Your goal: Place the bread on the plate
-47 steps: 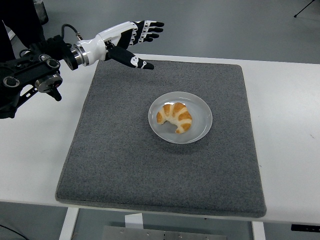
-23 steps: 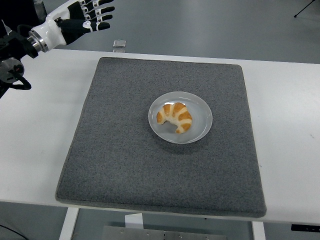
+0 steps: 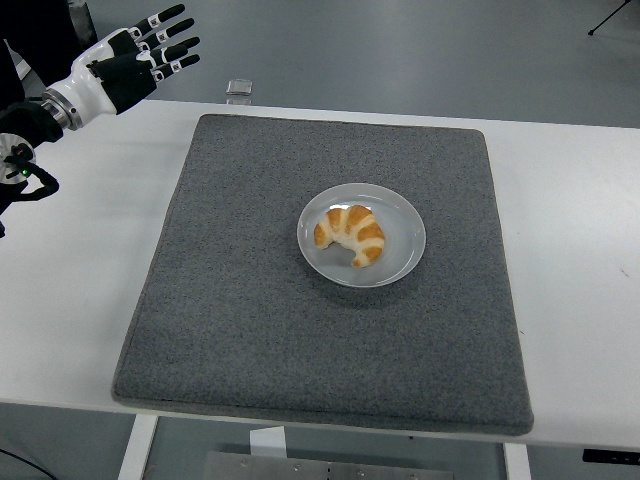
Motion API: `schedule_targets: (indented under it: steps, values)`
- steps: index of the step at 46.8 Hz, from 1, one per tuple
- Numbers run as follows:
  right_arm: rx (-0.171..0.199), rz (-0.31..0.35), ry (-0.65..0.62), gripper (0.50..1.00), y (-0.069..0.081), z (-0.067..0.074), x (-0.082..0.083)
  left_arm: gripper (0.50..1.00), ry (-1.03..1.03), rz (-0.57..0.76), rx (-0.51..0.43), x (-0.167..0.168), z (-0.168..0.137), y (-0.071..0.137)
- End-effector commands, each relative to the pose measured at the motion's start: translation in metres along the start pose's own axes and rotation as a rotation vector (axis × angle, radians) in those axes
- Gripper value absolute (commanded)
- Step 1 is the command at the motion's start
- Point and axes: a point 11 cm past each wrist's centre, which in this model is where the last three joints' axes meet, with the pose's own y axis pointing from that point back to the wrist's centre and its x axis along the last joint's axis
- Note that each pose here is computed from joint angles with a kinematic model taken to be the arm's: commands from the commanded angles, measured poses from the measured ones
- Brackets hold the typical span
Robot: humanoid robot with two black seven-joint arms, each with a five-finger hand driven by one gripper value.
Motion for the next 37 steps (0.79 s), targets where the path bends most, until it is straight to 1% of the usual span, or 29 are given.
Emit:
schedule_targets:
  steps: [1, 9, 17, 37]
  values:
    - [0.000, -0.004, -0.002, 0.952, 0.000, 0.000, -0.001, 1.000, 0.040, 0.015, -0.001, 0.004, -0.002, 0.003]
    - [-0.001, -0.018, -0.001, 0.952, 0.000, 0.000, -0.005, 1.000, 0.135, 0.046, 0.013, 0.012, -0.012, 0.009]
    - [-0.001, -0.018, -0.001, 0.952, 0.000, 0.000, -0.005, 1.000, 0.139, 0.055, 0.023, 0.014, -0.016, 0.009]
    - [-0.005, -0.016, -0.004, 0.952, 0.000, 0.003, -0.005, 1.000, 0.138, 0.054, 0.027, 0.014, -0.015, 0.008]
